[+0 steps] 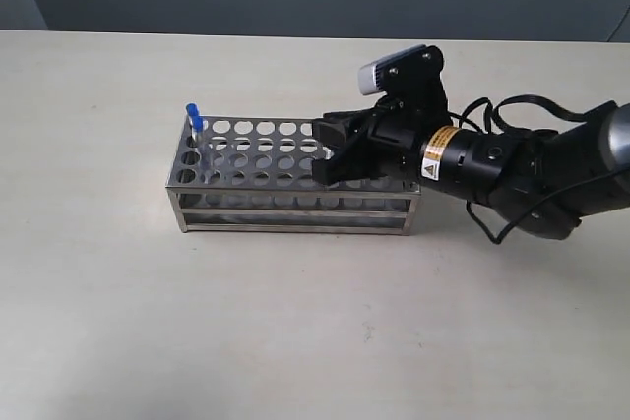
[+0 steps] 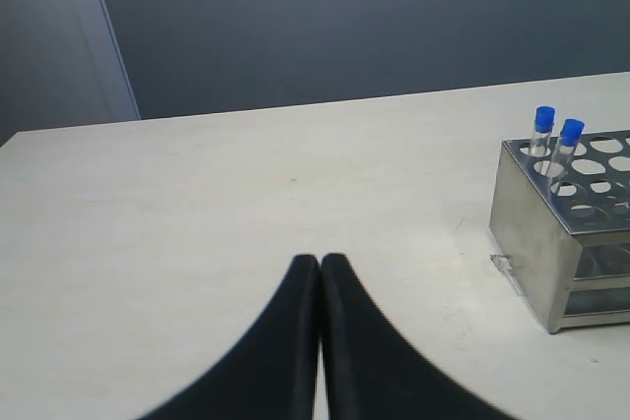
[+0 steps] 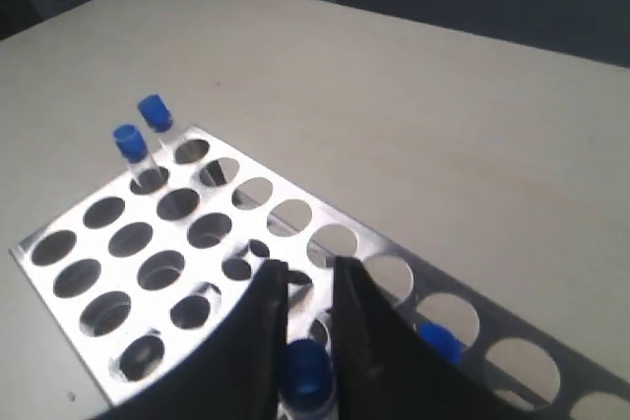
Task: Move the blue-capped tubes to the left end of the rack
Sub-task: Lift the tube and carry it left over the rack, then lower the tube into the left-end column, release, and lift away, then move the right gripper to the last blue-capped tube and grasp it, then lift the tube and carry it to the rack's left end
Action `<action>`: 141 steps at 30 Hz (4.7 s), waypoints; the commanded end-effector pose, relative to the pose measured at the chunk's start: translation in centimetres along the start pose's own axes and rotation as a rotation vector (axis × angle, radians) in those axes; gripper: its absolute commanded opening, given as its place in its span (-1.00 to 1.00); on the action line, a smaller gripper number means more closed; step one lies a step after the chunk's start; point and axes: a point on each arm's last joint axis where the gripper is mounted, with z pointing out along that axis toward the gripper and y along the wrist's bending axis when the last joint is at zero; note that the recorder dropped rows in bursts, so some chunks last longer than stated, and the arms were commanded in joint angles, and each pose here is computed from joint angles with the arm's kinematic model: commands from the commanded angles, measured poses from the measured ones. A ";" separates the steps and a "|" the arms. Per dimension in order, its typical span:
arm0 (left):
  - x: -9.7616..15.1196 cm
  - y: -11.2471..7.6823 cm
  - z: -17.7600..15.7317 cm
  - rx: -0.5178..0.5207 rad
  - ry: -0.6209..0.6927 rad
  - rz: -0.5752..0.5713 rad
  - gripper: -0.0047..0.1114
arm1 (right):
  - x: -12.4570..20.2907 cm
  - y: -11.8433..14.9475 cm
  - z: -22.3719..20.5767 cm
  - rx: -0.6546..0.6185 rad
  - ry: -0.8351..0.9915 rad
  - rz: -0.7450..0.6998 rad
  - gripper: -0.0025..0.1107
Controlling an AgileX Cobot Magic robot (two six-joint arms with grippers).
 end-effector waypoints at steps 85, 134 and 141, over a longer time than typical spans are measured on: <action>-0.2 0.0 -0.1 0.005 -0.013 -0.006 -0.90 | -5.2 -0.9 -2.5 0.025 -0.066 -0.081 -0.38; -0.2 0.0 -0.1 0.005 -0.013 -0.006 -0.90 | -0.4 -3.4 1.8 0.084 -0.054 -0.012 -0.96; -0.2 0.0 -0.1 0.005 -0.013 -0.006 -0.90 | -4.5 -2.4 0.2 0.063 -0.125 -0.104 -0.96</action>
